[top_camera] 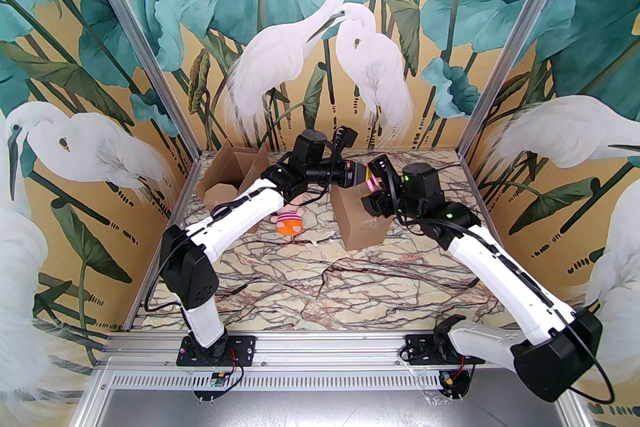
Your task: Unpack the express box
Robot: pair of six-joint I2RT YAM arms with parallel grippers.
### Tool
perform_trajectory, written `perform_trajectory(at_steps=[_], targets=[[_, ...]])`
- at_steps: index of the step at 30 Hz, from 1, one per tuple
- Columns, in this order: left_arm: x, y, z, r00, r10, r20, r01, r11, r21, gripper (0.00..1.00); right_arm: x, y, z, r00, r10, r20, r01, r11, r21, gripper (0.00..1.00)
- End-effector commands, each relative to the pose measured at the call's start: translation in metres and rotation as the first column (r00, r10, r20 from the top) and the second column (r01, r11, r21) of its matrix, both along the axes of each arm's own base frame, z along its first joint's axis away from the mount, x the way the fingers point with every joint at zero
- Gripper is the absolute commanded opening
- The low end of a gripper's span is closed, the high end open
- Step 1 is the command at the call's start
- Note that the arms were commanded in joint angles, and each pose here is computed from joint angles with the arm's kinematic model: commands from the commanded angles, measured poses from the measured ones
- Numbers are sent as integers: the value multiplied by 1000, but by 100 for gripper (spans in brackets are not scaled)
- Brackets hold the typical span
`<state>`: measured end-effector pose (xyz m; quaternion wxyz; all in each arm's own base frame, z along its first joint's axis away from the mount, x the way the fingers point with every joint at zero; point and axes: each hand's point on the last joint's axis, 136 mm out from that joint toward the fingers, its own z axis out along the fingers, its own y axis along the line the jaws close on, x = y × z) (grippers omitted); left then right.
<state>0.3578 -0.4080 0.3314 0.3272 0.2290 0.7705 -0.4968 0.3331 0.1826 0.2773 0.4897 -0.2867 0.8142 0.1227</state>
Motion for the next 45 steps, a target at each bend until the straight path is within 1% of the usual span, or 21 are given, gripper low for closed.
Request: perform_trajectory(at_steps=[1,2,3,4,5,7,9,11,13,15,18,21,24,27,30,33,35,40,42,43,45], targets=[[19,5,31,998,58,40,-53,993,-106,3,1,-17,22,994,-103,48,94,982,162,88],[24,8,34,996,78,38,-73,989,-125,3,-1,-22,26,990,-132,47,118,967,225,92],[30,10,38,995,97,38,-90,985,-147,2,-2,-29,30,983,-181,35,161,936,313,96],[33,11,43,993,111,45,-102,981,-168,2,-5,-37,36,973,-227,29,197,895,401,100],[36,12,46,991,123,48,-113,977,-180,2,-6,-44,40,962,-272,15,233,850,473,99],[42,11,53,988,142,62,-126,969,-213,1,-10,-57,48,941,-337,-25,277,728,627,99],[46,12,63,984,163,74,-140,958,-249,1,-12,-66,53,923,-377,-75,303,596,744,99],[49,13,73,980,180,84,-150,946,-286,1,-14,-67,64,931,-356,-86,251,449,857,99],[51,13,84,978,189,90,-150,932,-331,1,-17,-64,78,948,-315,-42,153,336,929,100],[52,10,94,980,180,82,-136,914,-381,1,-16,-61,92,956,-293,8,77,277,958,100],[54,7,113,984,166,62,-119,876,-467,0,-13,-51,114,957,-275,88,-20,240,970,99],[55,5,128,988,149,45,-101,834,-543,0,-2,-53,127,948,-293,122,-83,143,986,99],[53,3,140,990,132,40,-85,811,-579,0,11,-48,136,947,-283,151,-129,93,987,100],[49,2,147,993,118,32,-74,791,-607,0,20,-47,141,939,-297,175,-162,65,985,99],[46,2,152,995,102,20,-67,774,-630,0,26,-50,148,919,-335,209,-198,69,978,98],[41,-2,155,996,83,14,-55,765,-641,0,32,-46,158,904,-343,254,-244,72,967,95],[37,-5,156,998,68,12,-44,762,-646,0,38,-46,165,897,-351,268,-268,50,962,94],[33,-11,151,999,33,-4,-28,753,-657,0,48,-35,186,894,-318,315,-319,41,947,84],[32,-11,150,1000,25,-8,-24,745,-667,0,51,-35,189,893,-324,313,-321,28,947,83],[33,-11,152,1000,22,-5,-19,739,-673,0,53,-35,189,894,-324,309,-319,23,947,78],[31,-13,152,1000,14,-8,-15,735,-677,0,56,-33,190,896,-319,308,-320,16,947,74]])
